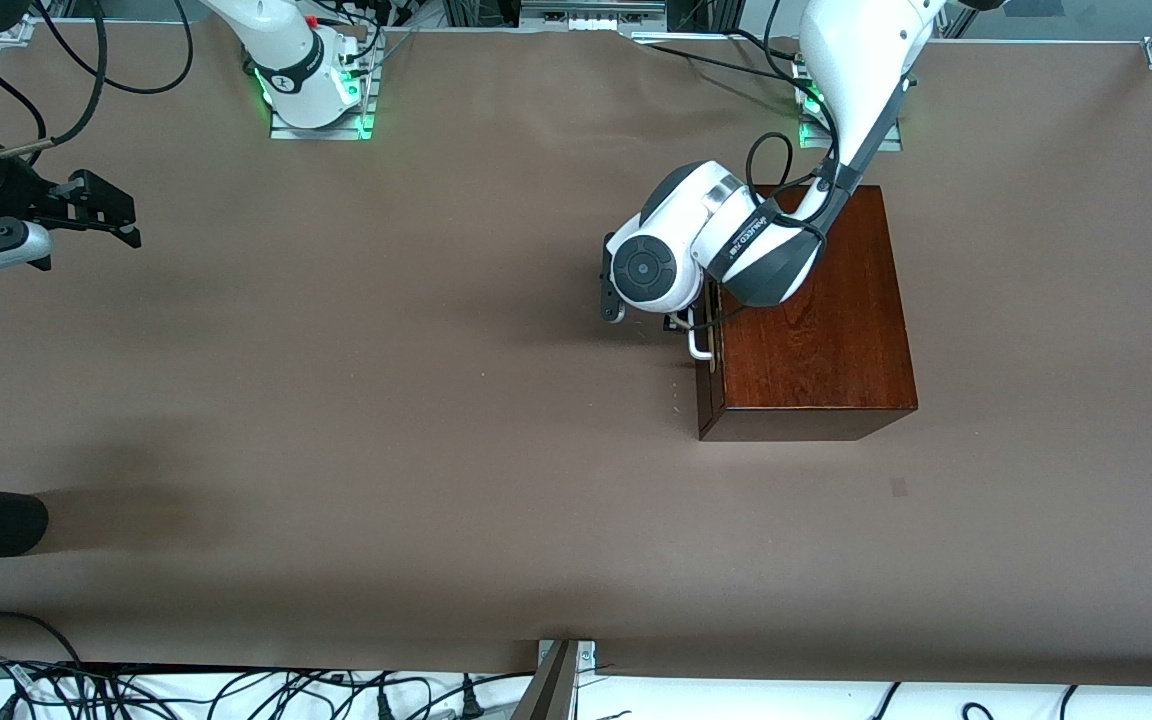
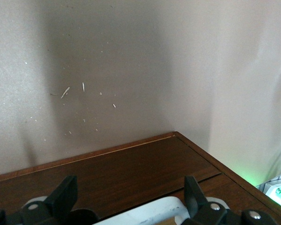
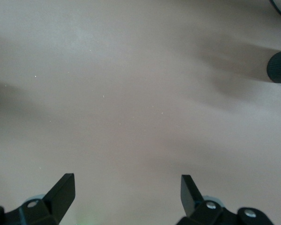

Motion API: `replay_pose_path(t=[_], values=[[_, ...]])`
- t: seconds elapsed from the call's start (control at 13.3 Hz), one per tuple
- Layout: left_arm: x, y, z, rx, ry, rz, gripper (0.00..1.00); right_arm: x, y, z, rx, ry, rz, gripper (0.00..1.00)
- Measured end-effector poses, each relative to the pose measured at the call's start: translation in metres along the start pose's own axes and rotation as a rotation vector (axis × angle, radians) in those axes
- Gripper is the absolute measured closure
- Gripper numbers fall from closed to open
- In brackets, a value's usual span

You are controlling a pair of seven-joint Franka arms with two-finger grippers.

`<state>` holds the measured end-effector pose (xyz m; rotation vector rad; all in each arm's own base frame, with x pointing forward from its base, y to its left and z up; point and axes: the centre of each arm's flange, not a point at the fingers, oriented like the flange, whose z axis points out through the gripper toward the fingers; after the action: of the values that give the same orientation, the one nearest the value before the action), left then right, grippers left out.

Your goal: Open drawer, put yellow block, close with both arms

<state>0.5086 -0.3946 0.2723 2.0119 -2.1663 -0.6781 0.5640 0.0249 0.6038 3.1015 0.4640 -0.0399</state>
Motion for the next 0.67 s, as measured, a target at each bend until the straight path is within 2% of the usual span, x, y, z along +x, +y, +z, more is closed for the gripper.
replay_pose_path(t=[0.22, 0.45, 0.67], values=[[-0.008, 0.002, -0.035, 0.056, 0.037, -0.05, 0.0, 0.0, 0.0, 0.0, 0.0, 0.0, 0.0, 0.0], [-0.038, 0.019, -0.117, 0.158, 0.098, -0.241, 0.0, 0.0, 0.0, 0.0, 0.0, 0.0, 0.0, 0.0], [-0.077, 0.044, -0.176, 0.178, 0.097, -0.358, 0.0, 0.0, 0.0, 0.0, 0.0, 0.0, 0.0, 0.0]])
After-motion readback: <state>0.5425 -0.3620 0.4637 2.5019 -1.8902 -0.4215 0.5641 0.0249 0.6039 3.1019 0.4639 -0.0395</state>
